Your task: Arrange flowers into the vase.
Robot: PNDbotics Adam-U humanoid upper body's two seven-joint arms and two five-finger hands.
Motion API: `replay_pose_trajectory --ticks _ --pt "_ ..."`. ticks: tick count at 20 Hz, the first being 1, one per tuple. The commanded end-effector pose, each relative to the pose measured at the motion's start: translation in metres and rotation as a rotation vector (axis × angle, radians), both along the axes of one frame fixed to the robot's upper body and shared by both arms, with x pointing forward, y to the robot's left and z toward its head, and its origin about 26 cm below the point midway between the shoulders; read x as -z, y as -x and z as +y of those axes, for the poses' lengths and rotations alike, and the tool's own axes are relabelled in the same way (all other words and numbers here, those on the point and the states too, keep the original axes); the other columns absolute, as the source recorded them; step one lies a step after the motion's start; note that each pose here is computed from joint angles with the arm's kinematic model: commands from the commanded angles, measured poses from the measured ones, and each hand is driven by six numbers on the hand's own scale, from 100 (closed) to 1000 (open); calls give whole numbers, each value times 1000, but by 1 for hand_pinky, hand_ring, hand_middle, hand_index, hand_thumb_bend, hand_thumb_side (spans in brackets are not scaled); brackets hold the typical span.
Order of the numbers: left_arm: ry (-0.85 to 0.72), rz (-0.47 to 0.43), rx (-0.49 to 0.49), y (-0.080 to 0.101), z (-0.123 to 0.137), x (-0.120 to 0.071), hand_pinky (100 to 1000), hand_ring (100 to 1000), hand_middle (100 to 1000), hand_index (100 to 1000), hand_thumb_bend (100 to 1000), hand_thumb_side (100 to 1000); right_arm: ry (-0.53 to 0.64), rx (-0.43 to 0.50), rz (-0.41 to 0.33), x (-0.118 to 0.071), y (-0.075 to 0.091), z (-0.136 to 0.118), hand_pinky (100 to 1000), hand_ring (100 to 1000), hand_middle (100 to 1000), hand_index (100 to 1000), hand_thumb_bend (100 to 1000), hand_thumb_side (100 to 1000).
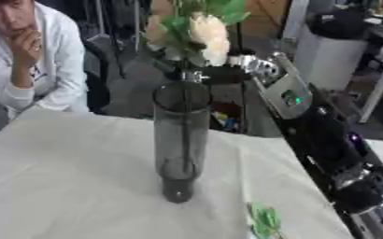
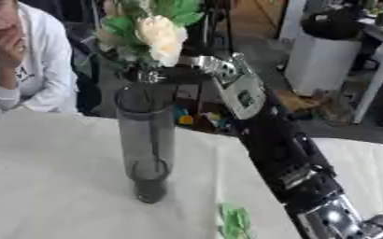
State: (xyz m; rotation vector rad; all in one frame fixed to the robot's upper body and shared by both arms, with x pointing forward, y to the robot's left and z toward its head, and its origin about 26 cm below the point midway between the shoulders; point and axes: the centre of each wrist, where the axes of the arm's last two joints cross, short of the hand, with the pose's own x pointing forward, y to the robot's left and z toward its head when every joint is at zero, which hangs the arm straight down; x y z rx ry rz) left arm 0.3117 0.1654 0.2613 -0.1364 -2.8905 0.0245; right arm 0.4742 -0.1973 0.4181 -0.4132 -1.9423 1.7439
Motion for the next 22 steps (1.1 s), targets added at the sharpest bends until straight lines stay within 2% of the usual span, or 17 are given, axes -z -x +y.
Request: replay_pose_trajectory --ticks 1,8,13,22 --pt "-13 -29 -4 3 3 -6 787 864 846 955 100 1000 161 -76 -66 -18 5 -9 950 1000 1000 1000 350 888" --pt "-15 -28 -4 3 3 -5 786 864 845 955 100 1000 218 -62 -73 -13 -2 -14 950 1000 1000 1000 349 840" --pt "-15 -26 -6 3 3 -5 785 864 844 956 100 1000 227 -61 -83 -14 -2 -16 952 1000 1000 1000 379 880" --pt "-15 -23 -6 3 3 -4 785 865 844 956 100 1000 239 -48 -94 -14 -1 -24 952 1000 1000 1000 372 933"
